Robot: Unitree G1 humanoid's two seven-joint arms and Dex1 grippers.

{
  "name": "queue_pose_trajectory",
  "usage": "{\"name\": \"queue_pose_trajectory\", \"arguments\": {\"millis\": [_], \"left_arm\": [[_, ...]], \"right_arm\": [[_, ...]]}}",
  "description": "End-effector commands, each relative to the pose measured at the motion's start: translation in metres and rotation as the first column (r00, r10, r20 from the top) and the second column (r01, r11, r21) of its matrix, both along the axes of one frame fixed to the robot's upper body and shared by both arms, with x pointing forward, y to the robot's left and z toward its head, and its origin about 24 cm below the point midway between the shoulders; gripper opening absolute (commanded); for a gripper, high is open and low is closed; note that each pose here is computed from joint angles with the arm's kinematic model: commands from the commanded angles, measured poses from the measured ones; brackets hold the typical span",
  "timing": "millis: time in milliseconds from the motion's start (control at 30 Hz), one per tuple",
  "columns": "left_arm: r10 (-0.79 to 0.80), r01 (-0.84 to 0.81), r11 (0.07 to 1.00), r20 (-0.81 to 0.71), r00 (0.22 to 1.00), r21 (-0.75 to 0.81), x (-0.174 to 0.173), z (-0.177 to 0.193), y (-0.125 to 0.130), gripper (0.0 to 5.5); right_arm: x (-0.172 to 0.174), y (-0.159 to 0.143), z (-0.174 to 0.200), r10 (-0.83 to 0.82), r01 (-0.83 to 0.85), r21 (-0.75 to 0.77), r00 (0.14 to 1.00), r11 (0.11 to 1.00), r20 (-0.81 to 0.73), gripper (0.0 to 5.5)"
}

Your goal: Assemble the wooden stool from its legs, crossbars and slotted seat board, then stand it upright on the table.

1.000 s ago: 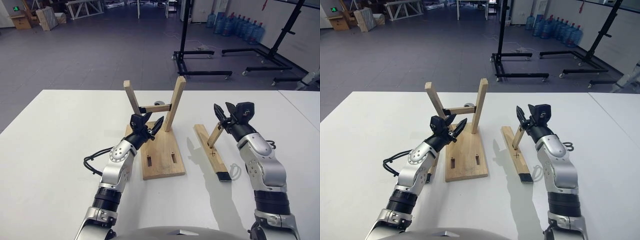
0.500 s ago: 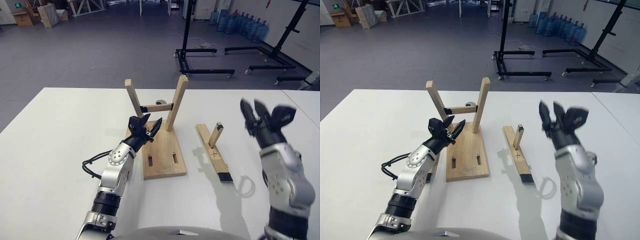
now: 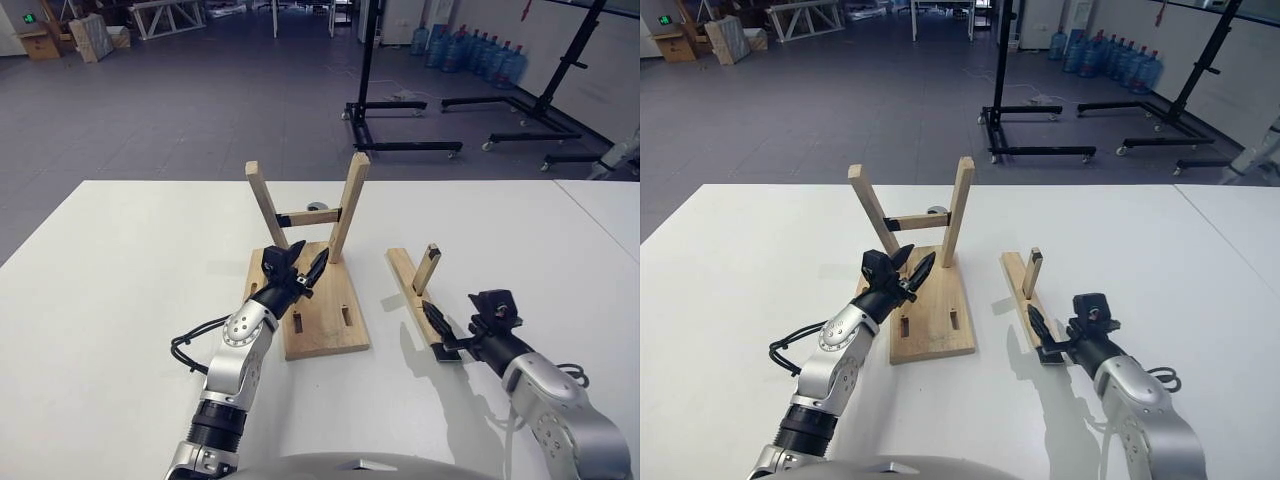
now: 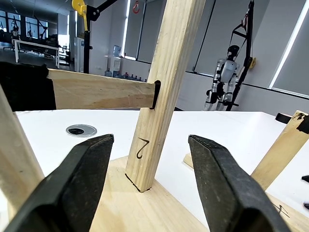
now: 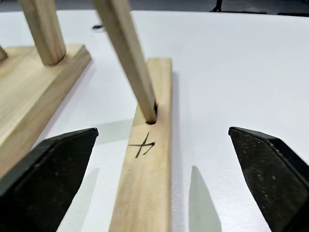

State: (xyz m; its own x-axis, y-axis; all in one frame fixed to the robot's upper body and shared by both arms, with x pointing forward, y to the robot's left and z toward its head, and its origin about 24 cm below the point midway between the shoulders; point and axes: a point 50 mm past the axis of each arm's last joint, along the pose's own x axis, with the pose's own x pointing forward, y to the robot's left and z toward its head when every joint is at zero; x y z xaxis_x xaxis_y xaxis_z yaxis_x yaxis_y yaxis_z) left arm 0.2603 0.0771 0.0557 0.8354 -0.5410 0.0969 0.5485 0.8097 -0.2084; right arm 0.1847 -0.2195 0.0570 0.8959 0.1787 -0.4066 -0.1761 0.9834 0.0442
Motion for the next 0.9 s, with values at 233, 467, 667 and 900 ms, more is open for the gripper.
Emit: {"name": "queue_pose_trajectory", "arguments": {"millis": [233,467,667,900], "left_arm": [[-0.016,0.016,1.000,-0.009,1.000,0.019,-0.002,0.000,-0.002,2.83],[-0.007,0.007,1.000,-0.015,1.000,0.015,0.001,0.000,0.000,2.83],[0.027,-0.029,0.998,-0.034,0.999,-0.058,0.006,0.005,0.007,2.83],[0.023,-0.025,0.997,-0.032,0.999,-0.066,0.011,0.009,0.013,2.83]], "right_arm": [[0.002,0.000,-0.035,-0.017,-0.001,-0.086,0.978,0.996,-0.206,4.42],[-0.003,0.001,-0.044,-0.013,0.022,0.033,0.964,0.999,-0.264,3.19],[0.000,0.001,-0.042,-0.019,0.030,0.043,0.969,0.999,-0.246,2.33],[0.015,0.004,-0.024,-0.012,0.013,0.010,0.988,1.000,-0.151,2.04]]}}
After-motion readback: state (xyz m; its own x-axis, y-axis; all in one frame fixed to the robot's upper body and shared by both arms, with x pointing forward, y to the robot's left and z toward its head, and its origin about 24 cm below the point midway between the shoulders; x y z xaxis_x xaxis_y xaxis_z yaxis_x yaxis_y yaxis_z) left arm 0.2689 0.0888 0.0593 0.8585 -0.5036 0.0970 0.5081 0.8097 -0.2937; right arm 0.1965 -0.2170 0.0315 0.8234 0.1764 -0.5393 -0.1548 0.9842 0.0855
